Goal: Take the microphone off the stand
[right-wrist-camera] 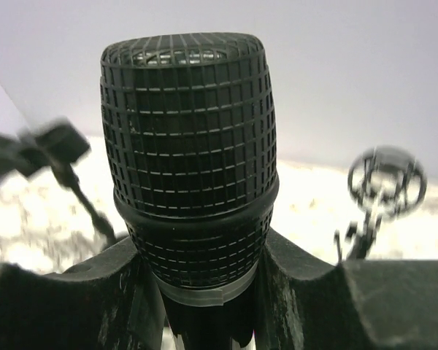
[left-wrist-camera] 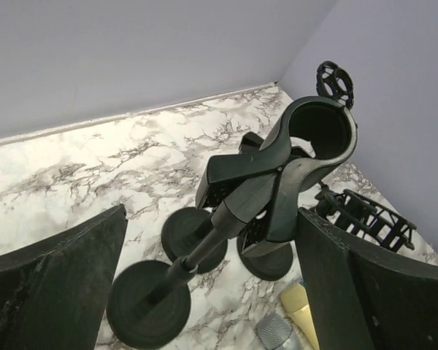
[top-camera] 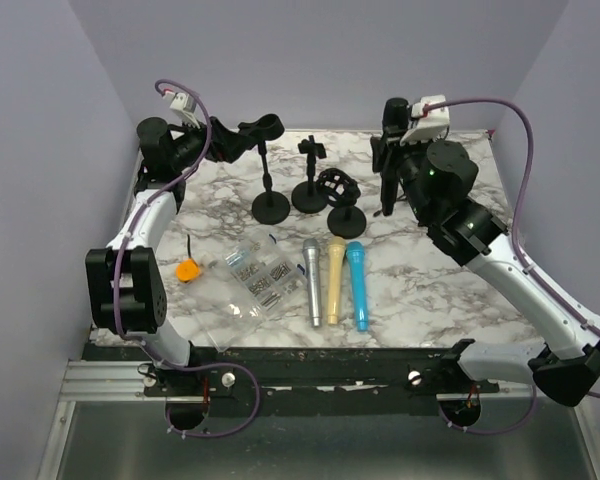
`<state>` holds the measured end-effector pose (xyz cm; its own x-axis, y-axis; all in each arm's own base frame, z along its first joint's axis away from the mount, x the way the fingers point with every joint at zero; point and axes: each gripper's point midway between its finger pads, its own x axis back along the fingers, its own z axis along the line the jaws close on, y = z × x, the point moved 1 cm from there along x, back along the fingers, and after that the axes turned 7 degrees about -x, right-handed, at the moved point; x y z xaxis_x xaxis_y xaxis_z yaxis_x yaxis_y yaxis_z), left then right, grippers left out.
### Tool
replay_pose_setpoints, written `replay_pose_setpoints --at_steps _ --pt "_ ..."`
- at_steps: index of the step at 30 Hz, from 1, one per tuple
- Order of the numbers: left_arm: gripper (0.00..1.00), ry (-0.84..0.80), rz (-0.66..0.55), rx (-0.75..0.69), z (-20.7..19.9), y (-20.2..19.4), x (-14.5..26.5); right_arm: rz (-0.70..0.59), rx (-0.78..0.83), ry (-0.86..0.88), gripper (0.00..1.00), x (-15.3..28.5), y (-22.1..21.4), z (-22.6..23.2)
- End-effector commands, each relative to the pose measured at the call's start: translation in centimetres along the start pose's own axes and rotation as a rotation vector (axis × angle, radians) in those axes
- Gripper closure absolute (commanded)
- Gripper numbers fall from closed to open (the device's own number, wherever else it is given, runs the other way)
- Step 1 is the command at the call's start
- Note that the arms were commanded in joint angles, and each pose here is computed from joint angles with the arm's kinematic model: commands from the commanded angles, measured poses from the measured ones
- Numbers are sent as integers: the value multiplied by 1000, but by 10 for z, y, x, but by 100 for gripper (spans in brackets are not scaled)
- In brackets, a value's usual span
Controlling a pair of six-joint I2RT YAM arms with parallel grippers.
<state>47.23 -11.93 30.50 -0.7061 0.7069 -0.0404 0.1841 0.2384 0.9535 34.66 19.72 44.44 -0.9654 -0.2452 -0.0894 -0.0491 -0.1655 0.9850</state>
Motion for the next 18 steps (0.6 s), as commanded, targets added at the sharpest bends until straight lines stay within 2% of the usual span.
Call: replay_pose_setpoints --at_steps 1,5,8,12,18 --pt "6 154 79 76 -4 9 22 299 -93 -136 99 41 -99 -29" --pt "7 226 124 96 -16 13 41 548 -178 -176 99 76 -191 -35" --pt "7 259 102 75 -27 25 54 699 -205 -265 99 99 -245 -47" --pt "8 352 35 65 -33 39 72 831 -202 -366 99 117 -291 -61" --pt "8 402 4 35 -41 32 91 943 -151 -463 91 122 -336 -83"
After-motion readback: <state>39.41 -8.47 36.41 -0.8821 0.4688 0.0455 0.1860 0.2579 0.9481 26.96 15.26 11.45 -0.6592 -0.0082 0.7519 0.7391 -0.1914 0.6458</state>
